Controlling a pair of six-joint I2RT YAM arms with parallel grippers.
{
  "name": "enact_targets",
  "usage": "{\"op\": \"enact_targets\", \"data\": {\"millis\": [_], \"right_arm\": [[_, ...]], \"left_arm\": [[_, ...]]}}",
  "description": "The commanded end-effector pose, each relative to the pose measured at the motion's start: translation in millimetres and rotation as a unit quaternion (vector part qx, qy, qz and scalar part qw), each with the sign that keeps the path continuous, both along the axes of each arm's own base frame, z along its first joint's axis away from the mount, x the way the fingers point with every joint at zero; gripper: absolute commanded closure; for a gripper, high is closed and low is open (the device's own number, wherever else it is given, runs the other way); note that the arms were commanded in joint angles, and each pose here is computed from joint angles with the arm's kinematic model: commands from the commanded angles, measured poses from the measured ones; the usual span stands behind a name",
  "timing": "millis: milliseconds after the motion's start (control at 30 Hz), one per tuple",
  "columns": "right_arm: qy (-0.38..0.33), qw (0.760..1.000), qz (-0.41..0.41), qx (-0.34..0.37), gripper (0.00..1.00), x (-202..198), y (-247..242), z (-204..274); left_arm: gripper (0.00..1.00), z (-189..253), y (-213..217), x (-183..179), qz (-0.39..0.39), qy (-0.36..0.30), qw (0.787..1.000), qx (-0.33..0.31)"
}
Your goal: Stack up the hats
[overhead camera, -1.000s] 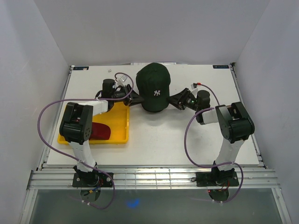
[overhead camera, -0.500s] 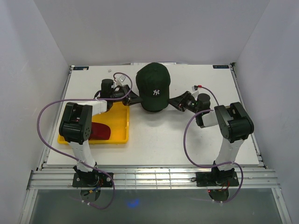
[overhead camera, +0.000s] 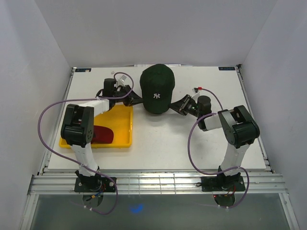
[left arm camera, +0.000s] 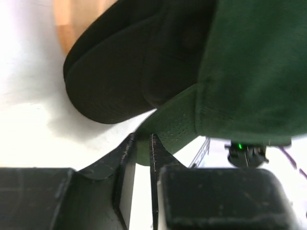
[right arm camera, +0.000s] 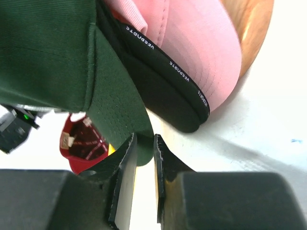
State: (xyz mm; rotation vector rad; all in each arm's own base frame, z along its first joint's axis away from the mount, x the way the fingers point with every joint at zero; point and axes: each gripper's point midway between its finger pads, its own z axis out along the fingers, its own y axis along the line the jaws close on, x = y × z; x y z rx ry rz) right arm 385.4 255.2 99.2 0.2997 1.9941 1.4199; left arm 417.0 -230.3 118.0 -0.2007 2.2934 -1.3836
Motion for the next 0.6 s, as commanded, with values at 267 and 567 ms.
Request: {"op": "enact_targets", "data": {"millis": [267,567], "right_arm": [[0.007,0.996,0.045,-0.071,0.92,-22,25,-17],[0.019,0.996,0.037,-0.078,0.92,-20,19,-24]], "left_arm": [[1.0,-49,-1,2,0.021,0.086,0.99,0.114],[1.0,-39,4,5,0.028,0.072,0.987,0.14]]}}
